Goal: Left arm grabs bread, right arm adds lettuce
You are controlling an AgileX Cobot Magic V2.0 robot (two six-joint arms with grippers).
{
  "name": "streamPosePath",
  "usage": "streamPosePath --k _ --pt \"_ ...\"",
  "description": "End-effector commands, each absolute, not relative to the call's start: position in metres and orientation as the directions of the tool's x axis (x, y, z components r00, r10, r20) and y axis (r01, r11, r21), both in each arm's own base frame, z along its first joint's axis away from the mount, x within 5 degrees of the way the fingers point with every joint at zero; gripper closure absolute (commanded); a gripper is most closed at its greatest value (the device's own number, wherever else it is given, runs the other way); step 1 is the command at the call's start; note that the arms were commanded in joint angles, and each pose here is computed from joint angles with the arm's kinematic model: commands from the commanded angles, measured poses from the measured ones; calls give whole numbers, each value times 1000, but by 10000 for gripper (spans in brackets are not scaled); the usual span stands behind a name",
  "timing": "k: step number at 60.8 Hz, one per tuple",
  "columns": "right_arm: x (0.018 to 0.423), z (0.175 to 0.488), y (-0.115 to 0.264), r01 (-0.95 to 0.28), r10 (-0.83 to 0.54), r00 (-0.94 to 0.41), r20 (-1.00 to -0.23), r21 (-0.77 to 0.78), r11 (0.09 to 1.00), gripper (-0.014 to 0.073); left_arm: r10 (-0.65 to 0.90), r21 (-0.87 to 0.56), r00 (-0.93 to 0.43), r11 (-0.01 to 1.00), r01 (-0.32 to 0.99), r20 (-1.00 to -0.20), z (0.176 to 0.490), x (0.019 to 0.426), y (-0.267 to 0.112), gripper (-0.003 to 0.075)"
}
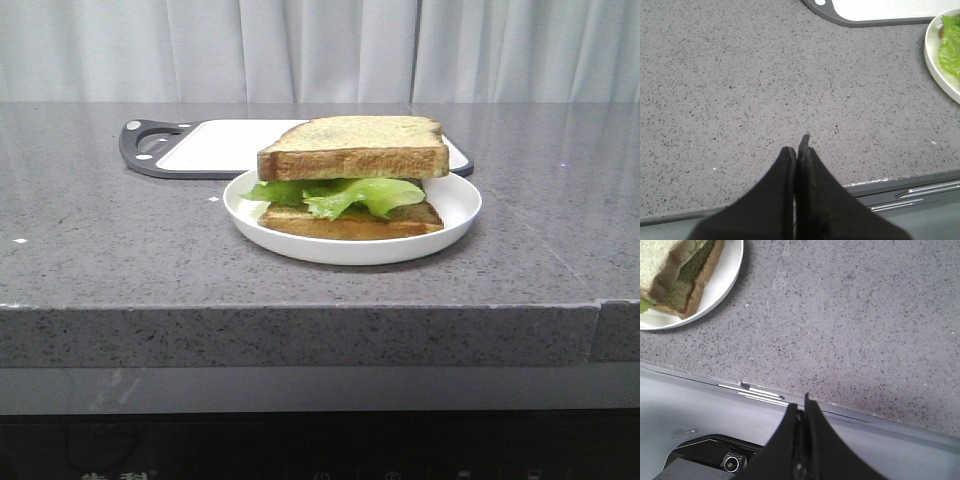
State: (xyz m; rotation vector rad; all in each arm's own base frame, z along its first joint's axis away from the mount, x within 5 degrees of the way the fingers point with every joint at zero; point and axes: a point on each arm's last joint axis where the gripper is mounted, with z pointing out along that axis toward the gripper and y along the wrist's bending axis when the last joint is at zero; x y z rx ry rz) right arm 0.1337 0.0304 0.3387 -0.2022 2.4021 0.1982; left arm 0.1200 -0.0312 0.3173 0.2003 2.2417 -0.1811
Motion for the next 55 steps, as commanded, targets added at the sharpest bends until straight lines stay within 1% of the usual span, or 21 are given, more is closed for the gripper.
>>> streamPosePath --k 1,11,15,19,25,32,37,45,55 --pt "136 349 31 -199 -74 -692 -719 91 976 713 42 -84 -544 975 205 -838 332 123 -32 741" --pt "136 349 31 -199 -74 -692 -719 91 976 713 41 -85 -536 974 208 -843 331 120 -32 741" --pt "136 349 31 -199 -73 -692 -718 92 976 713 33 -86 -514 975 205 -857 330 115 -30 741" --pt "136 349 31 -199 -73 -692 -718 92 976 713 27 -72 -461 978 195 -887 329 108 -26 741" --pt "136 349 31 -199 -73 -692 -718 92 976 713 -7 -69 -354 984 162 -935 319 93 -18 741" --pt "136 349 31 -199 -74 -692 -718 92 976 713 -52 -79 -209 989 124 -977 300 79 -11 741" --pt "136 349 31 -199 -74 -692 -718 92 976 713 -68 -80 -123 992 94 -990 282 71 -7 741" --pt "136 349 31 -199 -74 -693 -717 92 976 713 -119 -122 -34 990 71 -992 253 60 -5 741" --pt "136 349 31 -199 -74 -693 -717 92 976 713 -144 -140 42 987 79 -989 230 55 -4 741"
